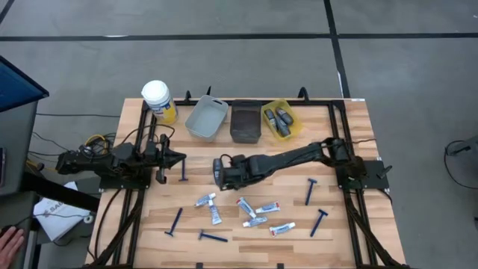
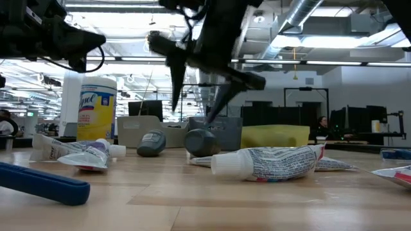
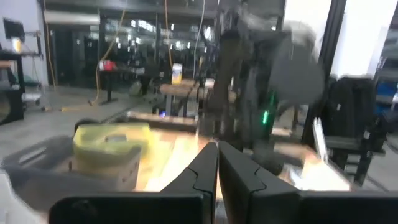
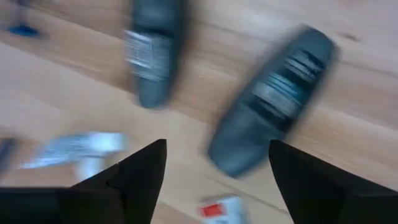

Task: Pick & Place Travel size toiletries
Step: Put the deodorant into the yellow bin

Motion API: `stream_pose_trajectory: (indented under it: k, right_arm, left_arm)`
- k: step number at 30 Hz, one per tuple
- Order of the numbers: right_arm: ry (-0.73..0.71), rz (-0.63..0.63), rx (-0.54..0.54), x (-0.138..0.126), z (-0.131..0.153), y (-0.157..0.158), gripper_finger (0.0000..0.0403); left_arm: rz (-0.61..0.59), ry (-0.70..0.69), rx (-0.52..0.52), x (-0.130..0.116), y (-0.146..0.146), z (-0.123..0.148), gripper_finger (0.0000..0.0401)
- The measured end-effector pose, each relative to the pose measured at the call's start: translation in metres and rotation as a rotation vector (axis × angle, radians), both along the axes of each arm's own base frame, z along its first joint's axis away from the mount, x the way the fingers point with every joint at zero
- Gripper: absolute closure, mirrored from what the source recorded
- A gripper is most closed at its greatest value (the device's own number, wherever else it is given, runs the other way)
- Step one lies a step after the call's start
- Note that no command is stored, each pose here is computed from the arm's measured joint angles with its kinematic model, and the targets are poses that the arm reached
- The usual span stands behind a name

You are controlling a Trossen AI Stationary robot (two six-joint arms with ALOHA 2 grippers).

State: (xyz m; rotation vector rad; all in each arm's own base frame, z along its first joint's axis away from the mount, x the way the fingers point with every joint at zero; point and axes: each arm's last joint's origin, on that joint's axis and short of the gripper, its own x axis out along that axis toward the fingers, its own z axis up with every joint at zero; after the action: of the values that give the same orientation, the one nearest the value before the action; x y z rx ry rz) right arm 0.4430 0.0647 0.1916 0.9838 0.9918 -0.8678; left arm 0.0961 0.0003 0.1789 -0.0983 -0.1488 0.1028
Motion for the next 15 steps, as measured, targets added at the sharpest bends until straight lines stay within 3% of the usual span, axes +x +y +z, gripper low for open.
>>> stream_pose_trajectory:
  k: [15]
  right_arm:
    - [0.095,-0.076,0.006,0.018,-0.031,-0.005,0.0126]
  left_arm:
    - [0.000,-0.060,-0.003,-0.001,0.000,0.006,0.0391]
